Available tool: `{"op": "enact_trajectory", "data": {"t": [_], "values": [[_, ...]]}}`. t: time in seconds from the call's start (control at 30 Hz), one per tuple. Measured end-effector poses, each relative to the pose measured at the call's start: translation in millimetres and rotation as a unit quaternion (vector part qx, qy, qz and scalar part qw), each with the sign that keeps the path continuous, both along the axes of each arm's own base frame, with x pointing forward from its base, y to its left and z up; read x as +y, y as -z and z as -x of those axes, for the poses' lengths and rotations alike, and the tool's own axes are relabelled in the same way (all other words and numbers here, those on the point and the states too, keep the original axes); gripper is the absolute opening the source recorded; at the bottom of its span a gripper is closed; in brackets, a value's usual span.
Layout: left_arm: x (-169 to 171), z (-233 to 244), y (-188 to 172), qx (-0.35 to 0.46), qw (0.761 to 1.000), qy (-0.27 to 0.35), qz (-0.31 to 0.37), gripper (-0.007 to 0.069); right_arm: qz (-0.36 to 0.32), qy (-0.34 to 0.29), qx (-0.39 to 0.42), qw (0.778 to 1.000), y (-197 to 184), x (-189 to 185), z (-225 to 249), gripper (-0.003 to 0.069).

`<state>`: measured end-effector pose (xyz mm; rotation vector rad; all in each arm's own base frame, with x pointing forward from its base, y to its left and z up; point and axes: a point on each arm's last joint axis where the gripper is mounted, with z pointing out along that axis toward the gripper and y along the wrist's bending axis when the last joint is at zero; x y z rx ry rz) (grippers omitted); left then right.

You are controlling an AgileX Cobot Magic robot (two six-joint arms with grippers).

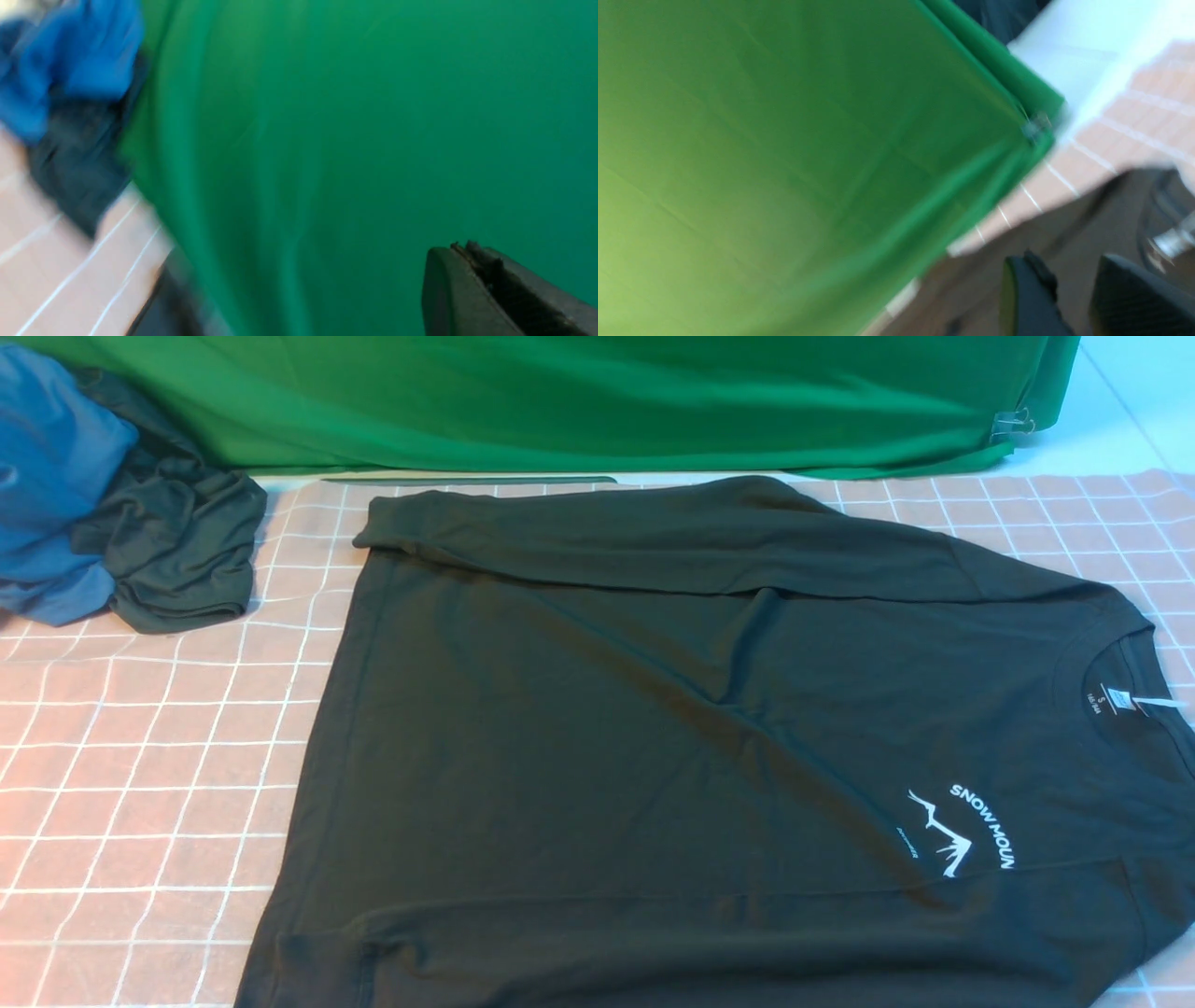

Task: Fold a long-sleeved shirt over a pink coffee tablecloth.
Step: 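Grasp the left edge of the dark T-shirt lying flat on the table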

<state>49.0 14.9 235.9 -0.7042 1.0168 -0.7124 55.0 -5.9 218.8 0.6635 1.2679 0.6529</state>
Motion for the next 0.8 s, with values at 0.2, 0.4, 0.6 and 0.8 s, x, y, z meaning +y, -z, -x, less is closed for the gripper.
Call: {"op": "enact_trajectory", "data": {"t": [0.2, 0.4, 0.6, 0.8], "values": [[-9, 14, -59, -0.029, 0.998, 0.039, -0.031, 0.0015, 0.09, -0.017, -0.042, 0.995, -55, 5, 11, 0.0117], [-23, -20, -98, 0.301, 0.937, 0.118, -0.135, 0.0015, 0.318, -0.075, 0.03, 0.945, -141, 16, 3, 0.0039], [-35, -79, -71, 0.555, 0.76, 0.278, -0.191, 0.0015, 0.388, -0.192, 0.223, 0.873, -147, 30, -50, 0.0039], [-29, -130, -15, 0.664, 0.648, 0.315, -0.2, 0.0013, 0.391, -0.255, 0.348, 0.813, -117, 36, -87, 0.0039]]}}
